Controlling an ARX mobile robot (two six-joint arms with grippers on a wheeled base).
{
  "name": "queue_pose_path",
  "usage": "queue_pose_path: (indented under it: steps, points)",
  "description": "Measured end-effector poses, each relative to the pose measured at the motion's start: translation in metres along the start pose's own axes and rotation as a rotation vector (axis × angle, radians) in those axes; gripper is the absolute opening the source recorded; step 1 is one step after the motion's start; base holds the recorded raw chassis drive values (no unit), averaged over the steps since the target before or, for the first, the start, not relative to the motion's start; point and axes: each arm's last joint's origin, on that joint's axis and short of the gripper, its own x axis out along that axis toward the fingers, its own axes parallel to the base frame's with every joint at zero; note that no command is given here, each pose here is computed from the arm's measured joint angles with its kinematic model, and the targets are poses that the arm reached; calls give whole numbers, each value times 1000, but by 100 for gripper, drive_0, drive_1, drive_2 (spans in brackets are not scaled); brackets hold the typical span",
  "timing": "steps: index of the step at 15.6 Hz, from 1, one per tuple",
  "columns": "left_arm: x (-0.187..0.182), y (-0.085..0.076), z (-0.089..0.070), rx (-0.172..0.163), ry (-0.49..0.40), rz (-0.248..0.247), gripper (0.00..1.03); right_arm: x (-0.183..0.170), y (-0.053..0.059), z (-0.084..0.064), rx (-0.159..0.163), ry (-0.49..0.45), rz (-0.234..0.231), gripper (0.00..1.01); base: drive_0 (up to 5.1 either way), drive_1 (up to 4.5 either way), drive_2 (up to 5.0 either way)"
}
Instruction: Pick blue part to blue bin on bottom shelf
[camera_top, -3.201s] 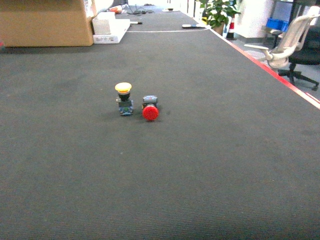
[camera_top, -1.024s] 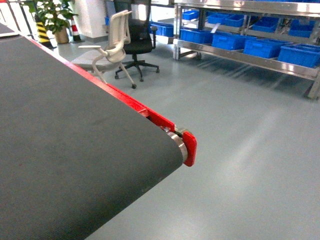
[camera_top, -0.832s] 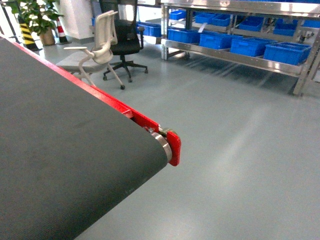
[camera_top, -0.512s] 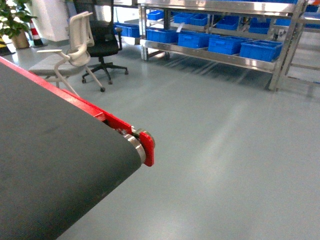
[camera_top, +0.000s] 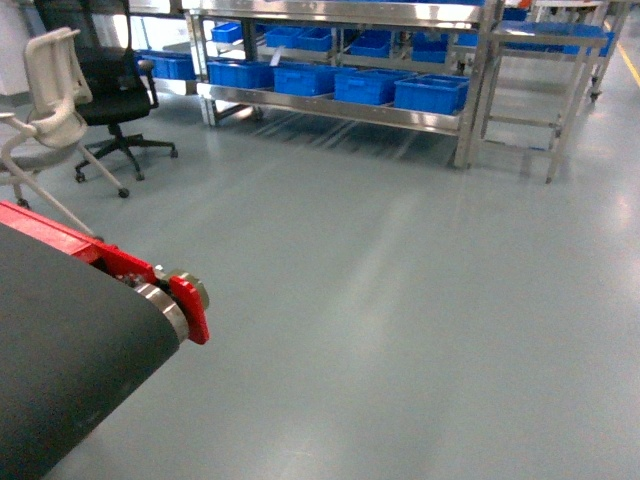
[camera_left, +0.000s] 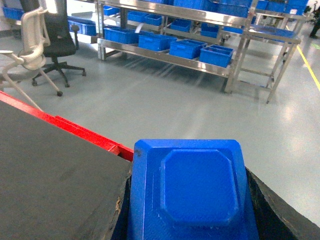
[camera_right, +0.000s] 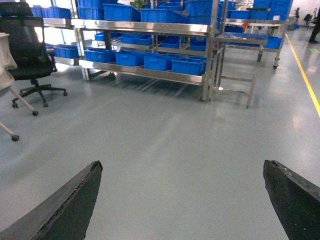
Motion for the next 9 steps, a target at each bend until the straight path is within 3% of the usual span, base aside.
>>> queue_pose_path:
  steps: [9]
  points:
    - [0,0,0,0,0,0,44,0,0,0,0,0,0,98,-158,-158,-158]
